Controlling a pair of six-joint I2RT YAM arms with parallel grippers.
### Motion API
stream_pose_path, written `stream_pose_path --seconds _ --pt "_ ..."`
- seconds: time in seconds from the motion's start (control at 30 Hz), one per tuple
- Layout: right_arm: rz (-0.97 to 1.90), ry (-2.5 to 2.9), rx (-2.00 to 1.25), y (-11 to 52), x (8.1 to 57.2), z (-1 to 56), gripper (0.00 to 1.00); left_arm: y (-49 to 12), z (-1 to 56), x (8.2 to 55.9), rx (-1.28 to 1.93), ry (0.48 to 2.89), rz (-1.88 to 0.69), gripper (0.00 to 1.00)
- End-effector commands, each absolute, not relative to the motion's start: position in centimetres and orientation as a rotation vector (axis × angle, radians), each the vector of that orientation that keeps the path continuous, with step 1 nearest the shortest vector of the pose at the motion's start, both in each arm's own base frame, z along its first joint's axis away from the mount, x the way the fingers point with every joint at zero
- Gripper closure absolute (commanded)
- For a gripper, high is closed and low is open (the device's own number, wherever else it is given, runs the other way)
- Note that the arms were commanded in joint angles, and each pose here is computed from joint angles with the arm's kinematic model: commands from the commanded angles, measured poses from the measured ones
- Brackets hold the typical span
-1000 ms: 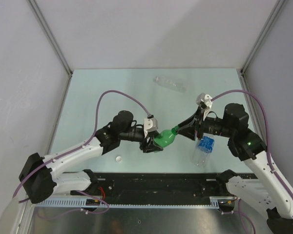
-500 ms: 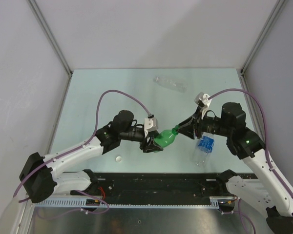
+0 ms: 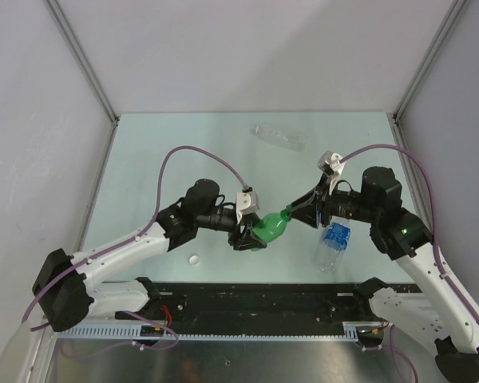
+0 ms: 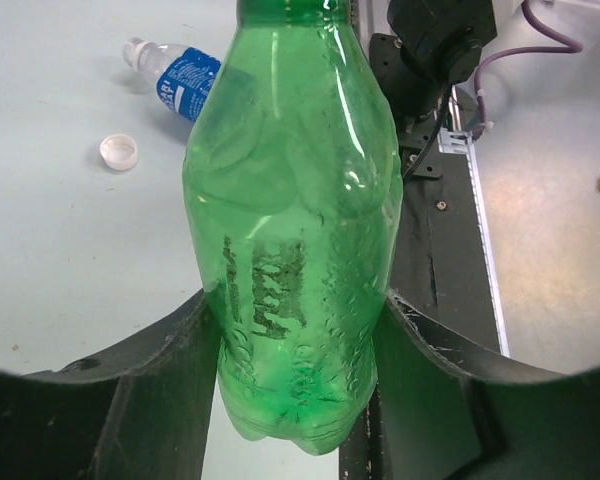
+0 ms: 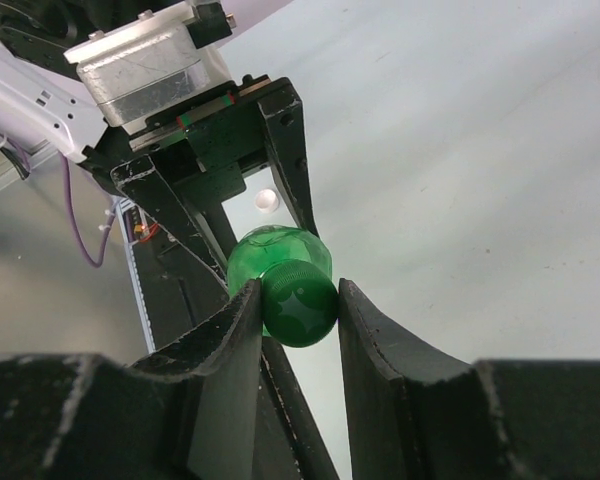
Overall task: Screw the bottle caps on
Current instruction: Screw the bottle cap onto the plastic bottle.
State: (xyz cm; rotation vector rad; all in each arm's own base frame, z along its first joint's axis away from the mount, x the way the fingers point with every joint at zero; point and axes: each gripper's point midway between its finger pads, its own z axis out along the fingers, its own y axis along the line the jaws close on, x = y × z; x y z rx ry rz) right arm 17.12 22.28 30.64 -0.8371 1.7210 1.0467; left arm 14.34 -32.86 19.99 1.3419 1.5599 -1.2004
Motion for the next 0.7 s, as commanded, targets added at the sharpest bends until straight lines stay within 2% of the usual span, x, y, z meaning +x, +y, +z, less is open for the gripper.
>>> stream_pose_path --seconds 0.0,0.67 --pt "1.095 1.663 -0.923 23.0 15.8 31.9 0.64 -34.0 24.2 14.3 1.337 1.418 -1.253 1.00" --pt "1.029 1.817 -1.107 24.3 14.1 27.2 0.69 -33.9 26.5 13.1 1.387 1.330 -1.351 1.00"
